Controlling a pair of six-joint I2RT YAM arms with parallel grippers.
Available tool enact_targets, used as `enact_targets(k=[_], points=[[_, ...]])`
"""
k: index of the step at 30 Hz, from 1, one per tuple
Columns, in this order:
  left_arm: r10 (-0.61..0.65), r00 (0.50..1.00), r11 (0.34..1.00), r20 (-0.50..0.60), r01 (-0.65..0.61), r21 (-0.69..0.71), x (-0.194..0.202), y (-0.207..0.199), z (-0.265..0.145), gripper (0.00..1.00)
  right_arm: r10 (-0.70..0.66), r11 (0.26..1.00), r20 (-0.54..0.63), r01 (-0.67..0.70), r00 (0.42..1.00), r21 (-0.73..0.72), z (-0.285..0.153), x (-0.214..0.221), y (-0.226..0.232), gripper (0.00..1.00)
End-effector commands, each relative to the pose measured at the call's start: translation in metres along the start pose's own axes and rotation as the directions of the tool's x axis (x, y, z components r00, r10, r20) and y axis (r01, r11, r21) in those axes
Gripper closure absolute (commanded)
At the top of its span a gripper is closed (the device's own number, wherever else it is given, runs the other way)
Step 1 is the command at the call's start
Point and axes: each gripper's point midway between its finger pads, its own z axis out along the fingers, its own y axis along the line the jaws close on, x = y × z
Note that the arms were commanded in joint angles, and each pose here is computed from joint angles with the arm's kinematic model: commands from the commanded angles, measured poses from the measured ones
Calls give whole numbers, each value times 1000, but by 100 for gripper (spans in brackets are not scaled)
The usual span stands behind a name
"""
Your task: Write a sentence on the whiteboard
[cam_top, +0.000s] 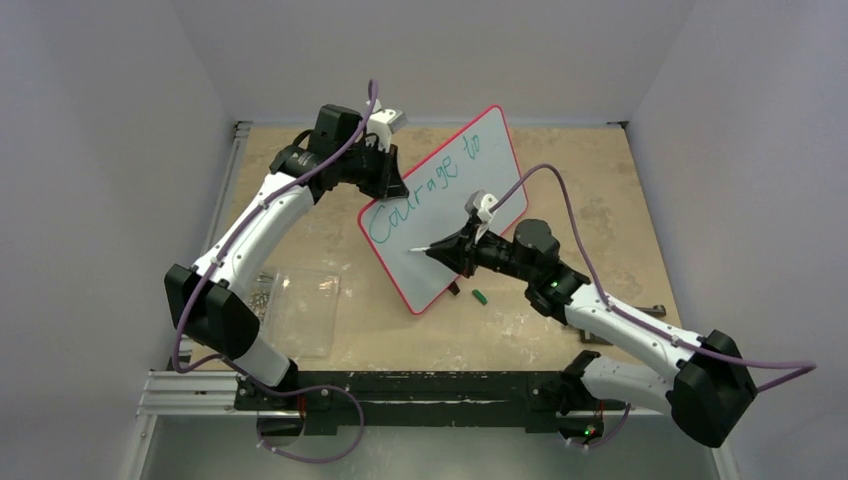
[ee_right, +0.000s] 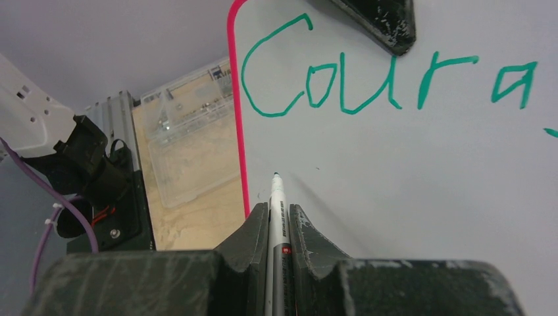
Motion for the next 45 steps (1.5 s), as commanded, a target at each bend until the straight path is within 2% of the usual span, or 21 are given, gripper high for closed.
enact_targets(k=[1,16,35,45], points=[[49,992,966,-120,-77,-248,33,56,0,100,-72,996,67,75,995,-38,16,-25,10,100],[60,992,959,-111,-88,-271,31,58,-7,100,-59,996,92,52,994,72,38,-29,-9,100],[56,992,963,-112,-83,-255,30,56,-6,100,-62,998,-37,62,997,-9,48,10,3,100],[56,992,965,-110,-82,-251,30,54,-6,100,-49,997,-86,54,995,58,41,29,-6,100]])
